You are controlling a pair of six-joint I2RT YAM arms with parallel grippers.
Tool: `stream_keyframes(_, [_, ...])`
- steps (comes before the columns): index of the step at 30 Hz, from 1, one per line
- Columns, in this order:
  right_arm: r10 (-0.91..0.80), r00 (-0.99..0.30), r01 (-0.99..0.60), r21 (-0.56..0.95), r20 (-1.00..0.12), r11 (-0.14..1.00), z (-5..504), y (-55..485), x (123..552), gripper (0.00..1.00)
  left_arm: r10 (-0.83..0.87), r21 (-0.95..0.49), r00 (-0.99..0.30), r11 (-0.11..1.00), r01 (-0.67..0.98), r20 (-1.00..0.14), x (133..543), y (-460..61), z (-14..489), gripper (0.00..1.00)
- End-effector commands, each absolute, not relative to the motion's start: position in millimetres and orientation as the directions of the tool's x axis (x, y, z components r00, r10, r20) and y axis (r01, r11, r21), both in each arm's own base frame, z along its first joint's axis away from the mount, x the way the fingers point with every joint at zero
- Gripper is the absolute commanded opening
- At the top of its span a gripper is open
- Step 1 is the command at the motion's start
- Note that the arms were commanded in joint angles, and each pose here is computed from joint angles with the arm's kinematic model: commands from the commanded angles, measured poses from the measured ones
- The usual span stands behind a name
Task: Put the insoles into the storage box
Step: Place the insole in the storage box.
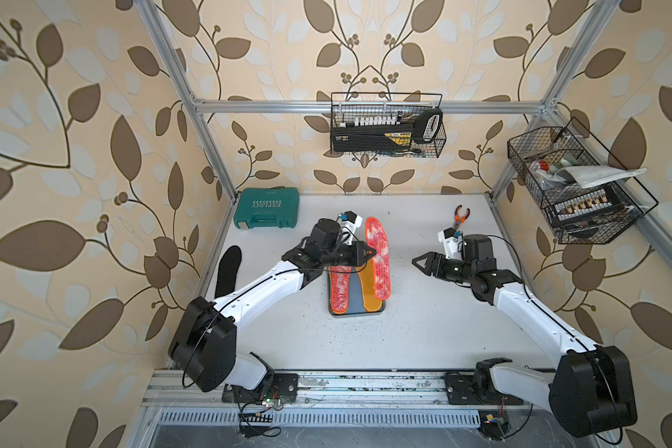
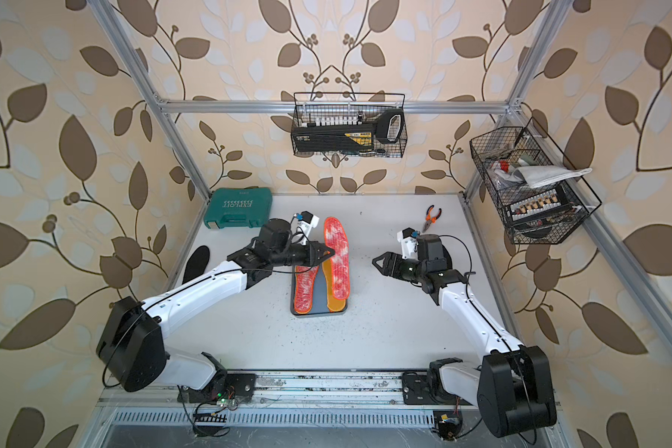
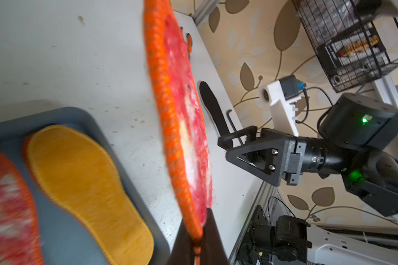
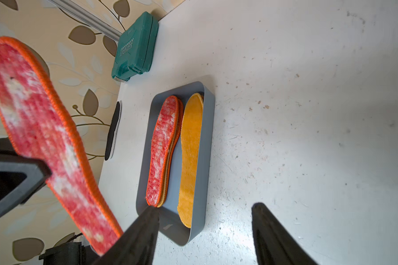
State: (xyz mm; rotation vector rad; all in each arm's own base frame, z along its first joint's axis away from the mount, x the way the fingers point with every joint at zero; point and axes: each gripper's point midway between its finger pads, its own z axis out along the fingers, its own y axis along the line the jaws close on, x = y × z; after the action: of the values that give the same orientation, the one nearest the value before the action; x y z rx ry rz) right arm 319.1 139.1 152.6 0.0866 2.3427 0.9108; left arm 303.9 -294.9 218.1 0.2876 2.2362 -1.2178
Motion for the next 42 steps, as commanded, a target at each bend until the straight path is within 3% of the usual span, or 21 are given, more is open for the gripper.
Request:
stream_keyframes(1, [0.173, -0.770, -0.296, 0.583, -0.615, 0.756, 156.6, 165.4, 319.6, 0.69, -0.100, -0.745, -0.830, 0.510, 0.431, -0.548, 298.3, -280.6, 215.2, 0.00])
stream_keyframes(7, [0.008, -0.602, -0.507, 0.390, -0.798, 0.768, 158.6, 204.3, 295.2, 0.80, -0.045, -0.756, -0.833, 0.449, 0.476, -0.552, 293.8, -281.6, 202.4, 0.00])
stream_keyframes(21, [0.150, -0.410, -0.405, 0.327, -0.900, 0.854, 180.2, 161.1, 284.2, 0.82, -0.081, -0.801, -0.876, 0.451, 0.394, -0.476, 317.4, -288.0, 150.2, 0.00])
stream_keyframes(42, [0.134, -0.471, -0.360, 0.329, -0.872, 0.873, 167.5, 162.7, 294.8, 0.84, -0.074, -0.845, -0.922, 0.433, 0.315, -0.381, 331.6, -301.7, 110.4, 0.00])
